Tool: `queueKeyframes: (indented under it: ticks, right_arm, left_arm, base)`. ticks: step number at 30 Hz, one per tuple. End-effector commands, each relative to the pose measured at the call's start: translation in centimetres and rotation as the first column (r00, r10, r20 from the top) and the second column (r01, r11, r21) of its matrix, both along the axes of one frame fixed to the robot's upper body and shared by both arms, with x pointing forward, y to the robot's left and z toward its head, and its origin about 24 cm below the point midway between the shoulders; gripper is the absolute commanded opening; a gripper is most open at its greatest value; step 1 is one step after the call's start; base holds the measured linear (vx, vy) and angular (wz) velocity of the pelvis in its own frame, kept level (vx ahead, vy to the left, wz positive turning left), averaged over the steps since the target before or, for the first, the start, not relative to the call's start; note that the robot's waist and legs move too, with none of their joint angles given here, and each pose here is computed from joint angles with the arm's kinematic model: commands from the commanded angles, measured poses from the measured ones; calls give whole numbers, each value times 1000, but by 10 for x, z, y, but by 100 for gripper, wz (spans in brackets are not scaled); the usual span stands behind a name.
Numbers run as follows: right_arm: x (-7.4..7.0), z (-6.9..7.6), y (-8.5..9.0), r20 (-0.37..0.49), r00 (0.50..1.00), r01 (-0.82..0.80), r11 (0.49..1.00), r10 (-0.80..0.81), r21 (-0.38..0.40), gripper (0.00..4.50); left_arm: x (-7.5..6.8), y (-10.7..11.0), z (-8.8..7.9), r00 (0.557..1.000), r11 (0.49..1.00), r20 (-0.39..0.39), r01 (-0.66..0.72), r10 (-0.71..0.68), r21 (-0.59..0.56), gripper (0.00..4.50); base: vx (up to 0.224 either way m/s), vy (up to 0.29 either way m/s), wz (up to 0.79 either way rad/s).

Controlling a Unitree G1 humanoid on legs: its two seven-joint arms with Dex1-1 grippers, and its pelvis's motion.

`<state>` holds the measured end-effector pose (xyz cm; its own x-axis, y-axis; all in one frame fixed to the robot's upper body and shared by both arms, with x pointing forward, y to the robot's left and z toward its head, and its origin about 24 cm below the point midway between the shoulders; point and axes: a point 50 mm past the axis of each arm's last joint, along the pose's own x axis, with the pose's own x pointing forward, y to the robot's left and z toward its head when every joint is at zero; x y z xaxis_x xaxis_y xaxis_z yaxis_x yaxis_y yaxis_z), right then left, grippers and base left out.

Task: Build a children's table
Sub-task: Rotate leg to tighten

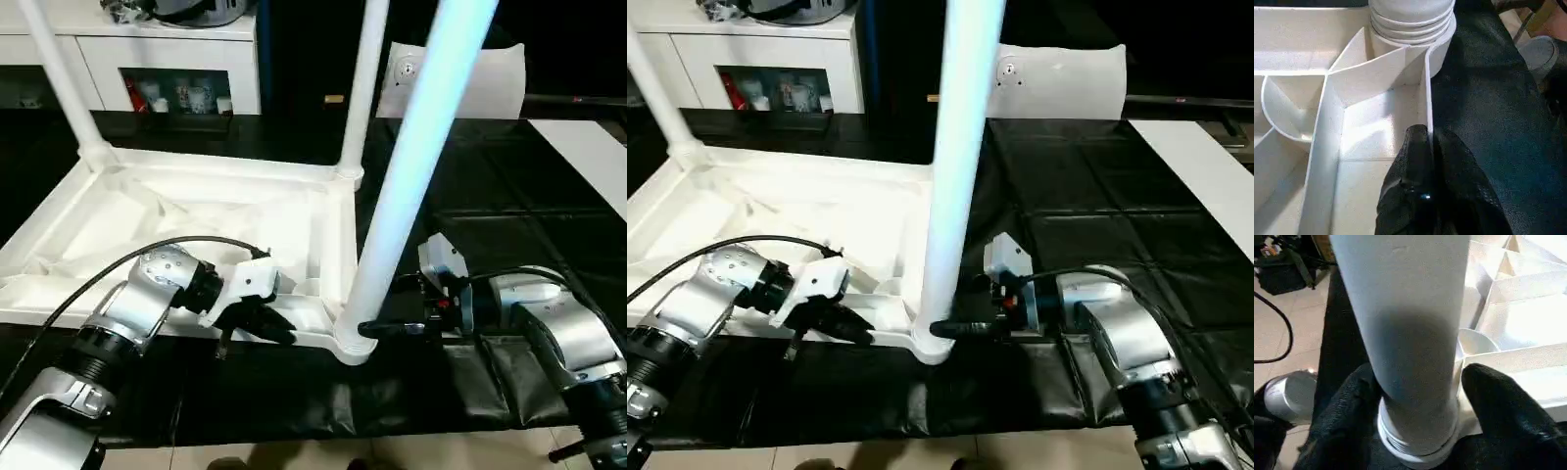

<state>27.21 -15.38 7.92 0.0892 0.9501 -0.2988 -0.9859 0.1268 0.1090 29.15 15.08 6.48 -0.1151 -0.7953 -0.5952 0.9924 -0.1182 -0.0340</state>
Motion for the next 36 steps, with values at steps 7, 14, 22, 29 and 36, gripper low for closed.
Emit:
queueKeyframes:
  ticks: [7, 14, 22, 29, 36]
  right_arm:
    - [3, 5, 4, -32, 998, -50, 998, 51, 32, 214]
    - [1, 3, 6, -58, 996, -69, 996, 72, 49, 191]
    - [-3, 4, 9, -88, 992, -83, 993, 91, 86, 188]
    - [-2, -11, 26, -68, 985, 166, 983, -161, 74, 188]
    - [30, -17, 69, -109, 810, 583, 811, -576, 46, 188]
  left_arm:
    - [-1, -11, 10, 993, 994, 39, 109, -108, -18, 0]
    - [0, -9, 9, 994, 995, 40, 98, -98, -11, 0]
    - [2, -9, 9, 998, 998, 38, 56, -55, -26, 0]
    - [17, -21, 8, 980, 979, 35, -191, 194, -72, 0]
    - [37, -53, 8, 885, 878, 6, -461, 465, -127, 0]
  base:
    - [0, 0, 0]
    - [0, 0, 0]
    - [0, 0, 0]
    - [0, 0, 0]
    - [0, 0, 0]
